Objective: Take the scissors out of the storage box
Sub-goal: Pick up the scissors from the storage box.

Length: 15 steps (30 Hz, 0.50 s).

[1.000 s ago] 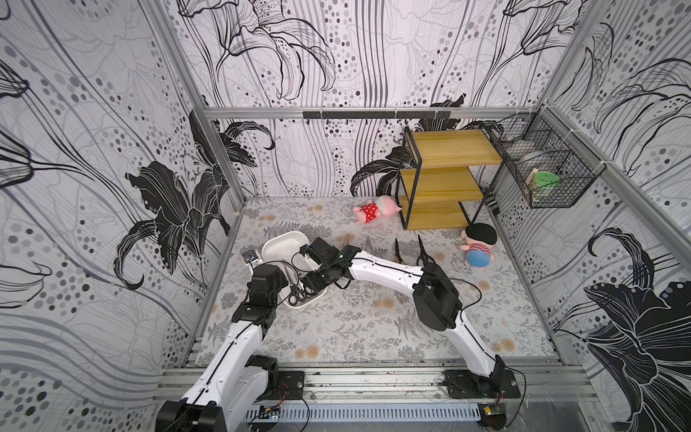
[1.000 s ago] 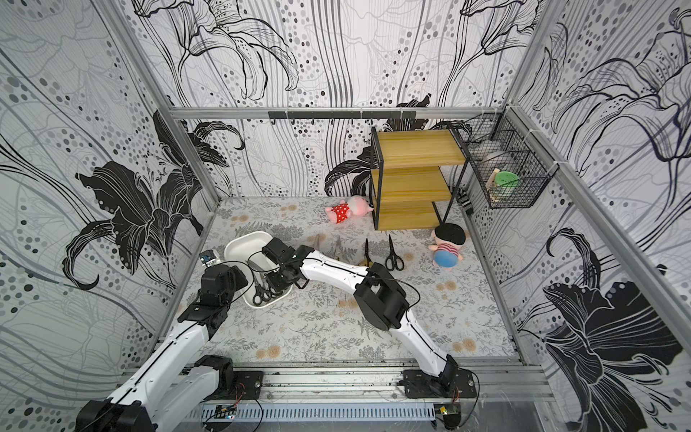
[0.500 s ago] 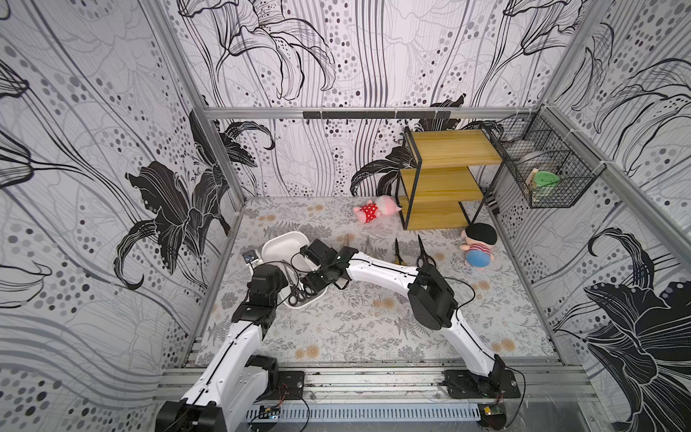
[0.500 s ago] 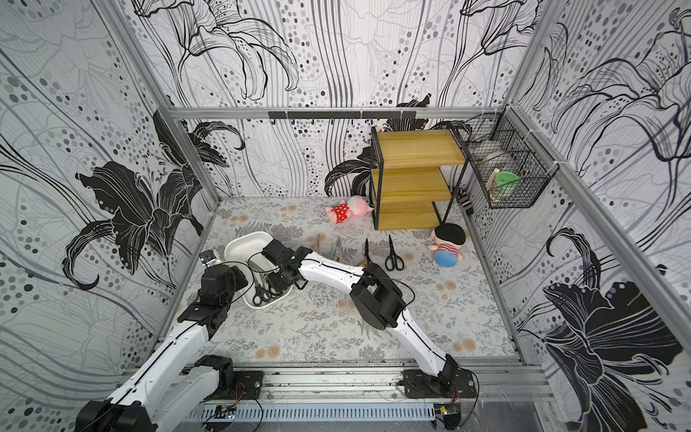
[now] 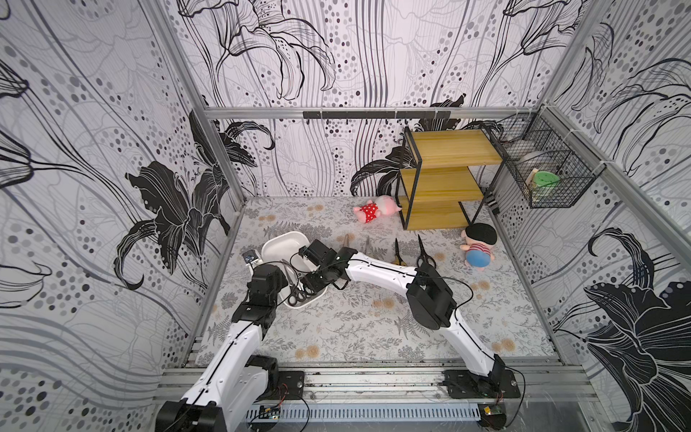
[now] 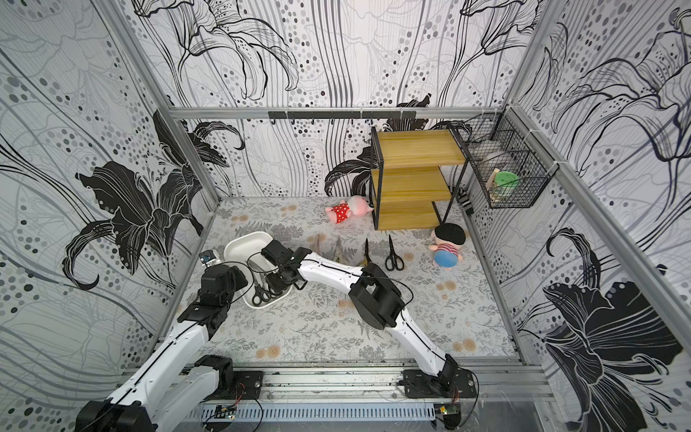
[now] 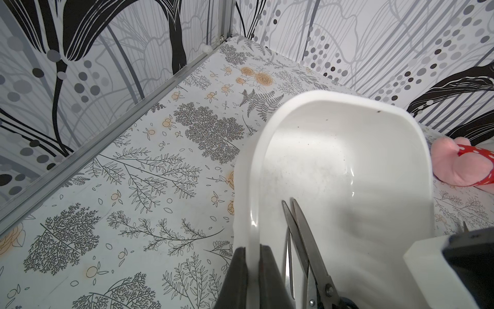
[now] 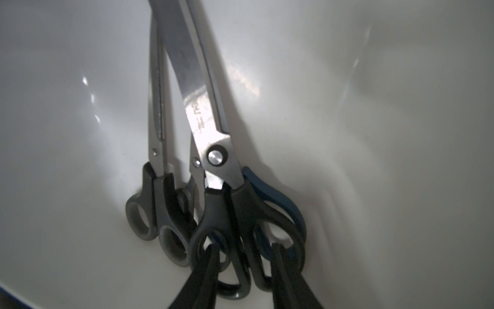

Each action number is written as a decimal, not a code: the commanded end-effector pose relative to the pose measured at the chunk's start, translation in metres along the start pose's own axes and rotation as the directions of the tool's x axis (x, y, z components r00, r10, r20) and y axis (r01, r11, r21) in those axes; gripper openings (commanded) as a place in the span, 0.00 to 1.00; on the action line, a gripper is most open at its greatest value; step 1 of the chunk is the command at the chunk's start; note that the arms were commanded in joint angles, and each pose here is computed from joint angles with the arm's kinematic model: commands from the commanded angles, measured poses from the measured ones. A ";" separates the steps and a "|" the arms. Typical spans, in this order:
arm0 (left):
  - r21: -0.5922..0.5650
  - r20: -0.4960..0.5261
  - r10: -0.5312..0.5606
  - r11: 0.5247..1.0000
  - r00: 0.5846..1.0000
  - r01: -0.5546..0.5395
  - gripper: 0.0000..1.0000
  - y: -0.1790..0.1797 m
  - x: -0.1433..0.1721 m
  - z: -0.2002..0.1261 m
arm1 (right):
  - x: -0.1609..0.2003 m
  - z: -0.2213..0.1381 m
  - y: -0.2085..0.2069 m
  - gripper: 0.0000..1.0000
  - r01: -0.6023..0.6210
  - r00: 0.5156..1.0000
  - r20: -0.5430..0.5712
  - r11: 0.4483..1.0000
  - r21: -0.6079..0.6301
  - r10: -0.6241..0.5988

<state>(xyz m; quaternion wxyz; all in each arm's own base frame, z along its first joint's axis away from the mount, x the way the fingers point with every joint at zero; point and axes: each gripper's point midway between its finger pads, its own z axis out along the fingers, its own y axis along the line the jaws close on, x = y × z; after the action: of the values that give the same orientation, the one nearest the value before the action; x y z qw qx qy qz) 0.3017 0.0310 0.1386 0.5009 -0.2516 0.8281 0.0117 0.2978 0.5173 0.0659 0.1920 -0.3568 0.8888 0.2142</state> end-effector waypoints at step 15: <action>0.032 0.109 -0.048 0.998 0.993 0.045 0.00 -0.010 -0.036 -0.010 | 0.005 0.012 -0.002 0.19 0.015 1.000 -0.021 1.000 0.020 -0.015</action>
<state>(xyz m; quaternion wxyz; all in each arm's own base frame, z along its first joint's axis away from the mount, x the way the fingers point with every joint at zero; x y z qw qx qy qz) 0.3003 0.0317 0.1398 0.5018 -0.2524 0.8273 0.0129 0.2994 0.5201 0.0562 0.1894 -0.3583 0.8898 0.2100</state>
